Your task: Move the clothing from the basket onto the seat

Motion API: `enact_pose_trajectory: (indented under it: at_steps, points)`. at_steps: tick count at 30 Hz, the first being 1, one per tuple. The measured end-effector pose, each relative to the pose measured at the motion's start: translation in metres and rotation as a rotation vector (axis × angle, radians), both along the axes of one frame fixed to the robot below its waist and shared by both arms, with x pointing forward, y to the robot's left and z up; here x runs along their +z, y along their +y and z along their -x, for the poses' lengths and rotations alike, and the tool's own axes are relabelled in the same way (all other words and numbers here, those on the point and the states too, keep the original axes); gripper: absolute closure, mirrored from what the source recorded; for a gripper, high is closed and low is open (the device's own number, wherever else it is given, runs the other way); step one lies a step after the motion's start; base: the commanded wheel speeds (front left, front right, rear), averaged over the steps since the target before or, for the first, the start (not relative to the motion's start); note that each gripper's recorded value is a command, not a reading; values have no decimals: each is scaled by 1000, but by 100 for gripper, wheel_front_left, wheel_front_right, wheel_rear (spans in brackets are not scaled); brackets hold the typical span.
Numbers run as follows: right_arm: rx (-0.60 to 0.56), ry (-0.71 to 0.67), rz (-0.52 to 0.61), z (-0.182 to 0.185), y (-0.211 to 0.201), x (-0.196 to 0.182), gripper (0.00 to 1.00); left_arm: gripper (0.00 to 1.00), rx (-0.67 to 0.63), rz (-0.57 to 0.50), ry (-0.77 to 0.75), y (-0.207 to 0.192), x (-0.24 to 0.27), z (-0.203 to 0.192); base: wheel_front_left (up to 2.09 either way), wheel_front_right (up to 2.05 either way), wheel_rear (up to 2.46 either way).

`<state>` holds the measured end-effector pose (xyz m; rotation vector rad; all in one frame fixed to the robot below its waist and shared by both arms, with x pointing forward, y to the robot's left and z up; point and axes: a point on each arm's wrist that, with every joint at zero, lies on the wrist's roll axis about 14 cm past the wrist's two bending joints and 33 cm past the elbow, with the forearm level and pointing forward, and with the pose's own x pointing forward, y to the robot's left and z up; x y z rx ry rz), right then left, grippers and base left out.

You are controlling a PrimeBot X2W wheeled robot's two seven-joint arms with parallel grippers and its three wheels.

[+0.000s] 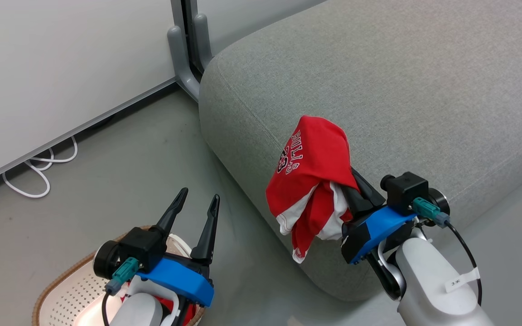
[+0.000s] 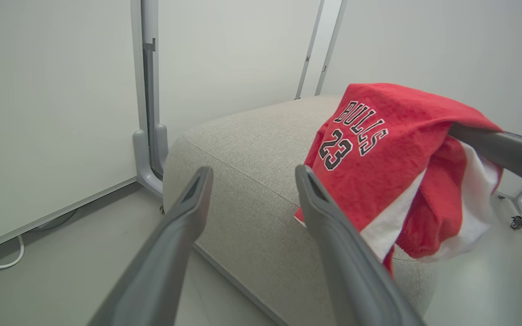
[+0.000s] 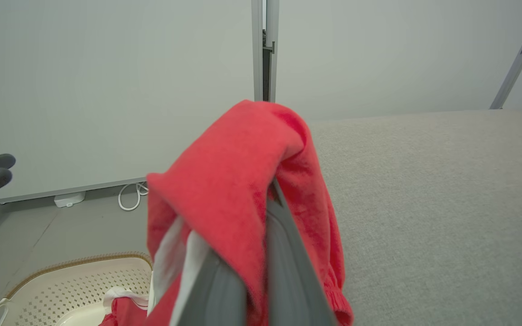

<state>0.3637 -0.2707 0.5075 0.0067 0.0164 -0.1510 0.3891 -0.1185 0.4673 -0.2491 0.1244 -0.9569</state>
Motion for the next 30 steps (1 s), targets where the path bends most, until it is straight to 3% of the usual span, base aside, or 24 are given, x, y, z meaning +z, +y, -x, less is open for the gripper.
enact_pose_trajectory:
  at_steps: [12, 22, 30]
  points:
    - [-23, -34, -39, -16, -11, 13, 100, 0, 28, 4, 1, 9, -3, -9, 0, 0, 0]
    - [-174, -98, 110, -63, -91, 65, 100, 0, 60, 6, -1, 25, -17, -32, 0, 0, 0]
    - [-337, -69, 168, -88, -161, 64, 100, 0, 133, 11, 15, 50, -40, -66, 0, 0, 0]
